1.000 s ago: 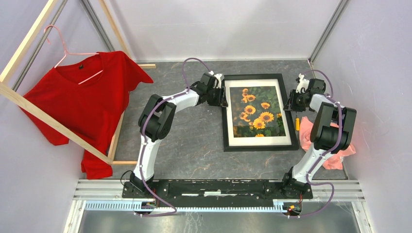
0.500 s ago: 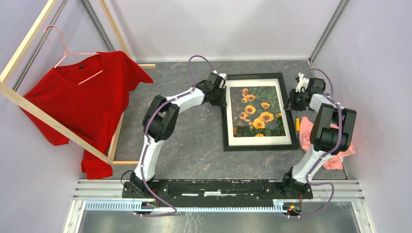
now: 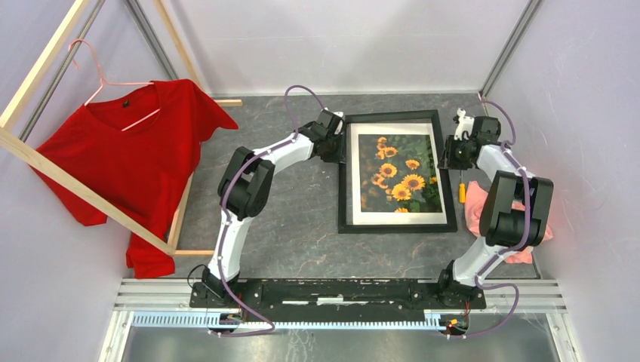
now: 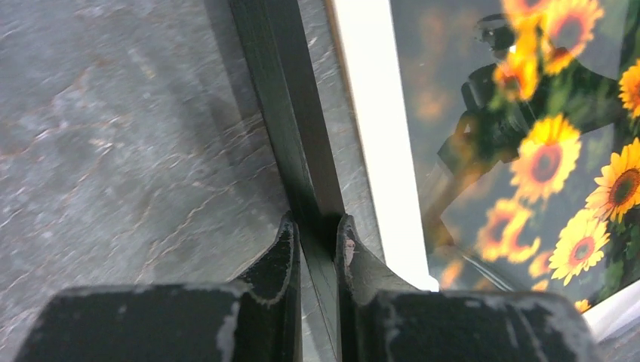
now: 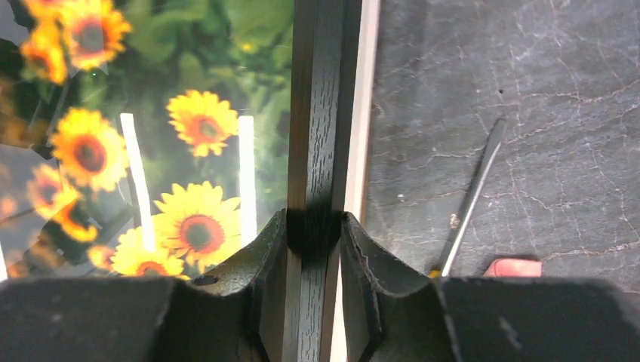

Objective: Take the photo out of the frame
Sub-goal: Pick up the photo frame item from the photo frame, then place the photo frame item at the center of the board.

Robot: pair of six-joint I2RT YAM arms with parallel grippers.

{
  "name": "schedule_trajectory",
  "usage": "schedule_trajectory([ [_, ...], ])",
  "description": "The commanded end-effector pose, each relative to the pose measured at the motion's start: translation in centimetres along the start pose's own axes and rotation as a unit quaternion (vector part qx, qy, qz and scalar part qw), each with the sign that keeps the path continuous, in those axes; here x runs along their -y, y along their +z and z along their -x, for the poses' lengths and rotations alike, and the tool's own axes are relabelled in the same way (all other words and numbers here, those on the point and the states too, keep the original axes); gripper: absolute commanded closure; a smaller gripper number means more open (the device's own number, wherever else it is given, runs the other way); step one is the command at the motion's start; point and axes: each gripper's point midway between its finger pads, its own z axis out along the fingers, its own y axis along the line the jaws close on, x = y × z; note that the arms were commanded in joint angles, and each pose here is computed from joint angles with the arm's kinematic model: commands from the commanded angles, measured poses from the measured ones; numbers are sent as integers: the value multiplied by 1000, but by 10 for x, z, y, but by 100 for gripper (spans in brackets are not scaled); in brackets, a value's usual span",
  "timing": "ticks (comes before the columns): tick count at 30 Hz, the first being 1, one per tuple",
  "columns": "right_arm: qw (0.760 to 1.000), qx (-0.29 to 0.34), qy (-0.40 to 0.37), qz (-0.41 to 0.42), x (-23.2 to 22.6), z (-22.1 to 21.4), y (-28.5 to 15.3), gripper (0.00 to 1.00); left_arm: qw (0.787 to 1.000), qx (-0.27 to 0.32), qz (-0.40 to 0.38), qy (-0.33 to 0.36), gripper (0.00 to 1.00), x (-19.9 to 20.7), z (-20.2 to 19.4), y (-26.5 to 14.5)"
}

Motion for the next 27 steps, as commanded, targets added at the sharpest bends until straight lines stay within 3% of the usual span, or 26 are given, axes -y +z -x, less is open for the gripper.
schedule_trajectory([
  [1, 990, 115, -57, 60, -63, 72, -41, 97, 998, -47, 18, 48, 98, -10, -26, -21],
  [11, 983, 93, -101, 126, -141, 57, -29, 96, 997, -39, 47, 49, 98, -48, -17, -54],
  [18, 976, 74, -106, 175, -189, 48, -5, 94, 994, -43, 86, 48, 98, -95, -19, -70],
  [19, 971, 63, -116, 200, -213, 43, 1, 93, 992, -41, 113, 48, 98, -124, -21, -80],
  [27, 953, 35, -140, 268, -276, 17, 12, 88, 985, -57, 159, 32, 98, -184, -38, -104],
])
